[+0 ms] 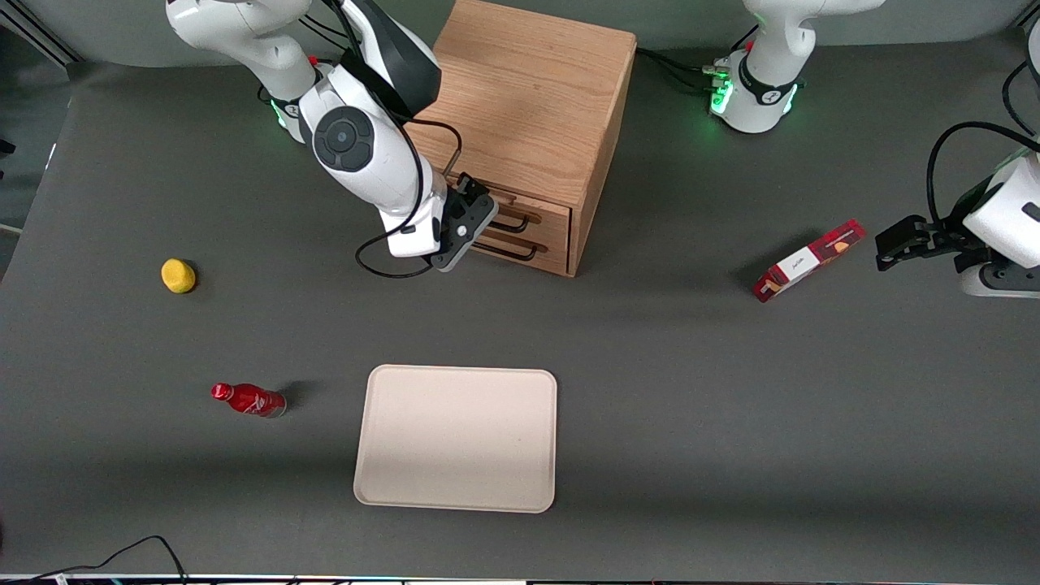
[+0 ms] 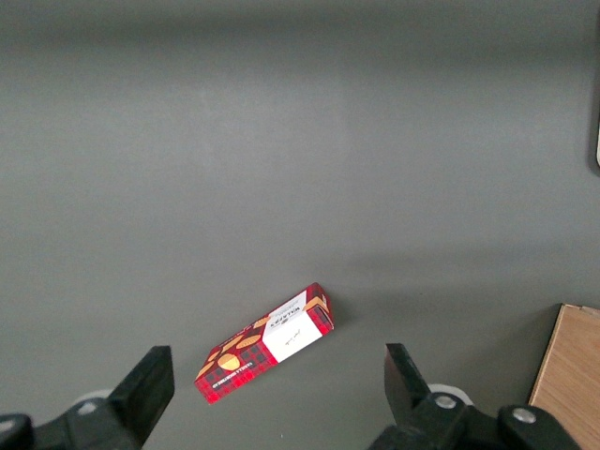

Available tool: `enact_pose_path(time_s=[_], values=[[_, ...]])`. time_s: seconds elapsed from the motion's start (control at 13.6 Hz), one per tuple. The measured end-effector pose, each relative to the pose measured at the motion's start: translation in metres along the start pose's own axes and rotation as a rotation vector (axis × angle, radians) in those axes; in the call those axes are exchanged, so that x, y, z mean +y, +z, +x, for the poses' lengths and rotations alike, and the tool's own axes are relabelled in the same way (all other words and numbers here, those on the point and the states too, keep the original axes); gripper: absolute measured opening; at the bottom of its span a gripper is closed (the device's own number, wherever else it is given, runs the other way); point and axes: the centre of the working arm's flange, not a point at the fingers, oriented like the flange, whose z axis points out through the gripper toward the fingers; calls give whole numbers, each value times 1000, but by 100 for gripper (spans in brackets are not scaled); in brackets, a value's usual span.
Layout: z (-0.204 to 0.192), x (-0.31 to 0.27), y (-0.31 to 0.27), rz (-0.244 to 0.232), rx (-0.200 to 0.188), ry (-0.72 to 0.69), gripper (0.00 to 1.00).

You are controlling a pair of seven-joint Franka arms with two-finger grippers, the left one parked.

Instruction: Close top drawer

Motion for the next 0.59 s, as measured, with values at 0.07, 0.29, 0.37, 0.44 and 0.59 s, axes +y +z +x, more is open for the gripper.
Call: enact_pose_path(time_s=[0.07,0.29,0.37,0.44,0.59], values=[[-1,0,-5,1,-6,1,100],[-5,1,-31,16,-21,11,100],[-7,1,-42,30,-12,21,100],[-9,3,-55,43,3,35,100],[-17,10,-82,64,45,77,100]])
